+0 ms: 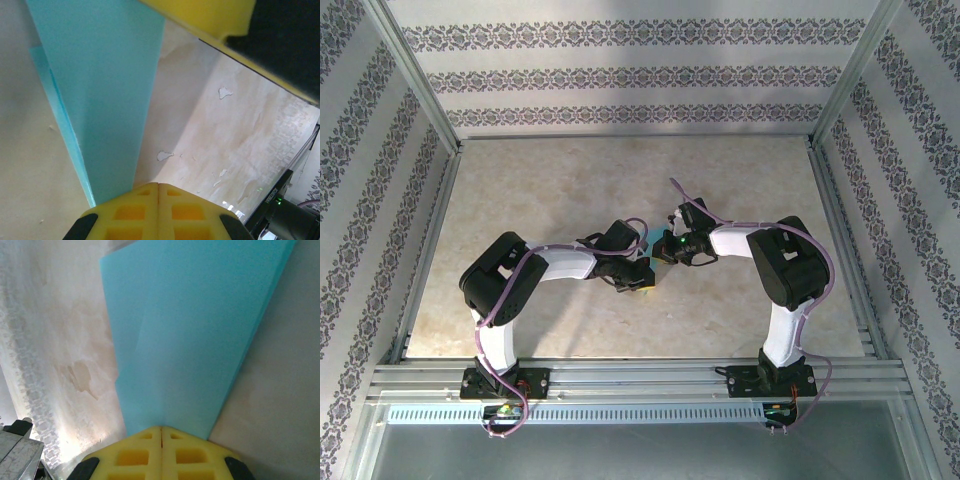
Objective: Fold a paper plane with a square sheet of paper (fold left side to right side)
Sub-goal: Fold the wing for the fifth time at the center of the table.
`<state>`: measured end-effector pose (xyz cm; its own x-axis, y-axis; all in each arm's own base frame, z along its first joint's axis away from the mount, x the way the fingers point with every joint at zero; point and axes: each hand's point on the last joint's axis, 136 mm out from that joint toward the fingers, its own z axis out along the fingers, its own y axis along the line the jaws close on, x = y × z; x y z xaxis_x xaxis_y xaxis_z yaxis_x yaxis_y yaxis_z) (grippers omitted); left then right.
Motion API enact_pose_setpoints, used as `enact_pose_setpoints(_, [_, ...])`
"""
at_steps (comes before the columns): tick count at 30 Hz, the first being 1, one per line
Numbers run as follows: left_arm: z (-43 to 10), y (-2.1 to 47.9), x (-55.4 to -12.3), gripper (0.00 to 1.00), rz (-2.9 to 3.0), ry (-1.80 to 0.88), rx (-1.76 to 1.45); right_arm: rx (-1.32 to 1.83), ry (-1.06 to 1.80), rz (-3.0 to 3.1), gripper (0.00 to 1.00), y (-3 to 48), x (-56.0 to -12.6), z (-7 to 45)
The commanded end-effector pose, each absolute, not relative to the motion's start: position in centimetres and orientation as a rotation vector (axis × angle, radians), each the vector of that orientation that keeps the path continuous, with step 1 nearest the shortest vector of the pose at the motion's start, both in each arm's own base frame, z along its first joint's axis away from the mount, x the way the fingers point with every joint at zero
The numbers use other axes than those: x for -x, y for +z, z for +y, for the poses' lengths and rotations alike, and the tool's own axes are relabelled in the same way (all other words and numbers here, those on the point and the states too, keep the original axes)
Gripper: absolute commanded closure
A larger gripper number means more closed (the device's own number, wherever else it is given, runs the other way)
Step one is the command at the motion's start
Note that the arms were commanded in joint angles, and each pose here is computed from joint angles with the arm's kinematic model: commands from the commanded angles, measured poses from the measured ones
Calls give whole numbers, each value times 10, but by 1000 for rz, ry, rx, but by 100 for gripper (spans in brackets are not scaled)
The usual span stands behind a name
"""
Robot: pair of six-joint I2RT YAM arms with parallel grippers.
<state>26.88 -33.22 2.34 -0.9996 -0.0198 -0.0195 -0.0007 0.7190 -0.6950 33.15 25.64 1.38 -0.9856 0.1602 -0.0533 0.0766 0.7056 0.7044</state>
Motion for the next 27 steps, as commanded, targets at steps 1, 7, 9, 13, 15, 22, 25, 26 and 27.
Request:
enact_pose_setpoints(1, [-324,10,-264,95,2932,-1141,70,-285,924,2988,100,-38,-301,233])
enact_pose_setpoints(7, [-323,7,-261,95,2941,-1137,71,-288,922,2992,100,-39,-301,233])
enact_pose_setpoints(9, [-322,7,-259,95,2945,-1138,70,-285,923,2992,100,-39,-301,233])
enact_pose_setpoints(13, [-321,3,-254,95,2959,-1134,64,-287,921,2995,100,-40,-300,233])
enact_pose_setpoints(15, [-320,2,-251,95,2967,-1132,62,-286,922,2996,100,-40,-301,234])
enact_pose_setpoints(22, [-316,-2,-238,95,2988,-1122,58,-287,921,3001,100,-41,-301,234])
enact_pose_setpoints(25, [-316,0,-234,95,2990,-1133,38,-284,917,3003,100,-42,-301,234])
enact_pose_setpoints(26, [-316,0,-232,96,2992,-1139,29,-284,917,3003,100,-41,-301,233])
enact_pose_setpoints(27, [-317,1,-230,96,2994,-1142,21,-285,916,3005,100,-42,-301,233])
